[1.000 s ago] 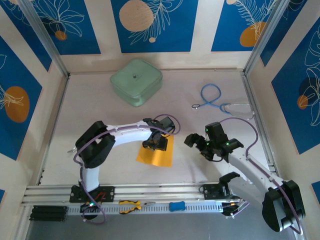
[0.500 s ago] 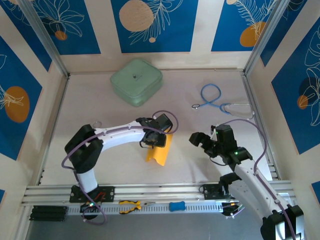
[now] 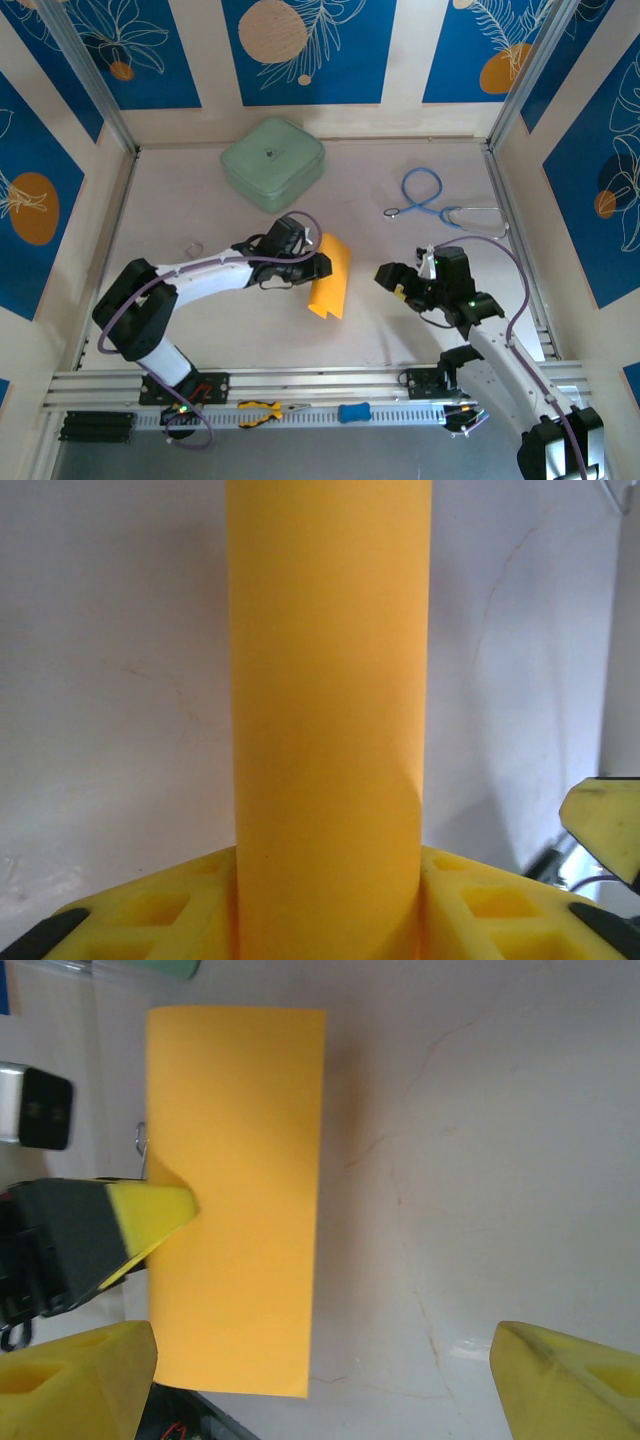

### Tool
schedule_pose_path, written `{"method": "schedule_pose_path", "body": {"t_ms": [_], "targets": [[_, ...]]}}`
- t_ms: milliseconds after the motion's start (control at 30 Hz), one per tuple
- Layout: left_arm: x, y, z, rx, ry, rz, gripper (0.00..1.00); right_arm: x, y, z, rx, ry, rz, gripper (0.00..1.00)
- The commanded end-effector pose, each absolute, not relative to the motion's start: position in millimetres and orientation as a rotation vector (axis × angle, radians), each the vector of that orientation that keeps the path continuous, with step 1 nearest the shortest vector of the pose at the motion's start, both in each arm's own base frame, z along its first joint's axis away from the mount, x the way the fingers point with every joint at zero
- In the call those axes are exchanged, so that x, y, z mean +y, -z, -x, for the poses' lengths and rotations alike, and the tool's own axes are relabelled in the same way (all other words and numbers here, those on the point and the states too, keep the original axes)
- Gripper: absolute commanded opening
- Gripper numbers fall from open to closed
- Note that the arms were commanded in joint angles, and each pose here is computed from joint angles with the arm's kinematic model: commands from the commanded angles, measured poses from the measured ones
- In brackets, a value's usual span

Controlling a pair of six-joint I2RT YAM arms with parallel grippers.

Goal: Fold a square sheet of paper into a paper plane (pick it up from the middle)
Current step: First fold the square sheet of paper in half at the center of the table.

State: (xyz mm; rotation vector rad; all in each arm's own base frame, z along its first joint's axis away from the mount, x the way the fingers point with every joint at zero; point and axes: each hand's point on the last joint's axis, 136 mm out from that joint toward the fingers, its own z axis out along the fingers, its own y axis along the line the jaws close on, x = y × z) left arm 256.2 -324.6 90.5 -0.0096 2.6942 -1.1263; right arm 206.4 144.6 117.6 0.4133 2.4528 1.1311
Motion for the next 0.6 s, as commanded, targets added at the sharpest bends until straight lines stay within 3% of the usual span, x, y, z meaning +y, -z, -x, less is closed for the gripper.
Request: {"method": "schedule_pose_path", "body": {"t_ms": [0,567], "targets": [[-344.0,-106.3,-258.7,2.595,1.409,0.059,0.43,157.4,-134.9,-208.1,2.411,-1.228,-0.346,0.86],[-310.5,-46.6,-248.9,2.729,1.162,0.142,0.45,178.5,-113.6,-209.3,2.531,-1.198,-0.303,0.86]]}}
